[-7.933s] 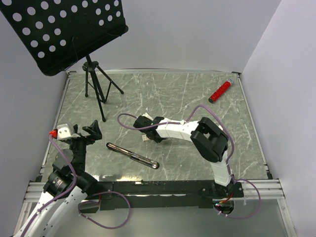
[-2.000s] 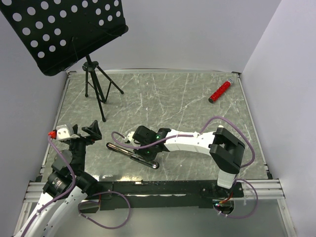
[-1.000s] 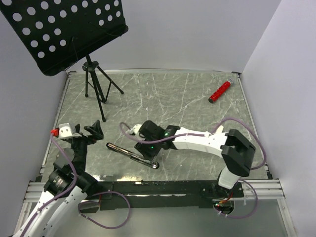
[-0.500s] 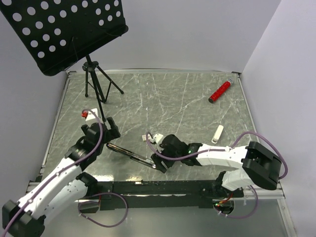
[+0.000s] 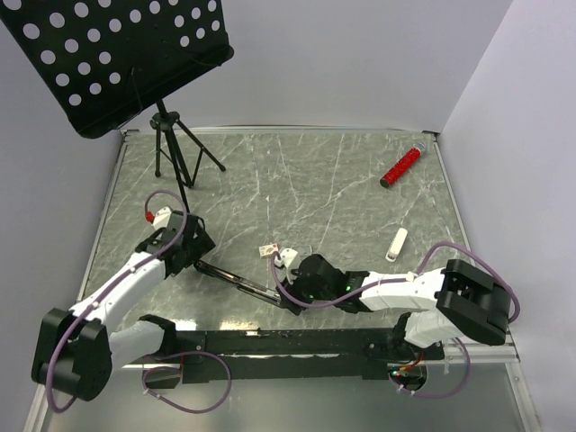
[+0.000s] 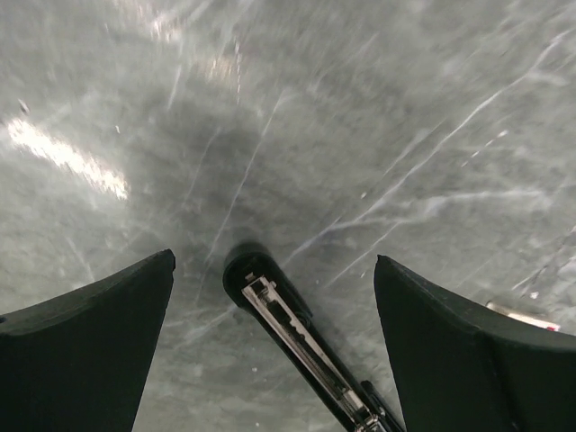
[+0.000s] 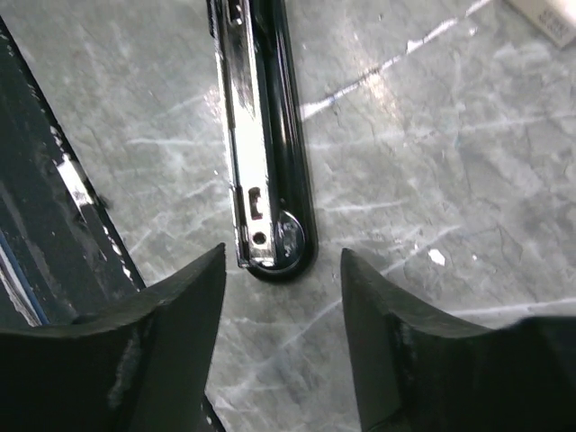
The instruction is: Load the staples into the stapler
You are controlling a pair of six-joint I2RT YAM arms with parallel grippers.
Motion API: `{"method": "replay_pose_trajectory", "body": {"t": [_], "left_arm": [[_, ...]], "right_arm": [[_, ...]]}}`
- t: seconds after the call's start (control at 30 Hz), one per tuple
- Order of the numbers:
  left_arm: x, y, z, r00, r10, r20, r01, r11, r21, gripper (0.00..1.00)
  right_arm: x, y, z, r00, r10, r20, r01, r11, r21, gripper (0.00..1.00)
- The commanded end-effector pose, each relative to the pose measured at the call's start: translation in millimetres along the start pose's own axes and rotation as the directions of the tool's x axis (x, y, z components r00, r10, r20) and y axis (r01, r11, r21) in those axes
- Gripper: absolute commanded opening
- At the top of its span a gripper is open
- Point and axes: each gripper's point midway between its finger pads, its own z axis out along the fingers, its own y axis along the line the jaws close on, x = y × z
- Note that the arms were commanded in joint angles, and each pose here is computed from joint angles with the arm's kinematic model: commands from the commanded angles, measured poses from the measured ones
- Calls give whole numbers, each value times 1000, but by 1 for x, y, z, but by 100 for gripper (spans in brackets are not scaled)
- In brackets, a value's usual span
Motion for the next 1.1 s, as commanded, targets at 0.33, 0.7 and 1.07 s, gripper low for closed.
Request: {"method": "replay_pose_trajectory", "body": {"t": [0.33,0.7,1.07], "left_arm": [[20,0,11,976,-187,-110,172,977,-128,78],[34,1,20,961,-232,-153,207,965,-161,70],[24,6,25,955,-283,-85,260,941,-215,56]], "right_arm": [[-12,8,14,995,-85,52,86,996,-17,47],[-9,10,17,993,-104,47,105,994,-19,39],[-10,13,20,992,-115,43,116,993,-11,34]]}}
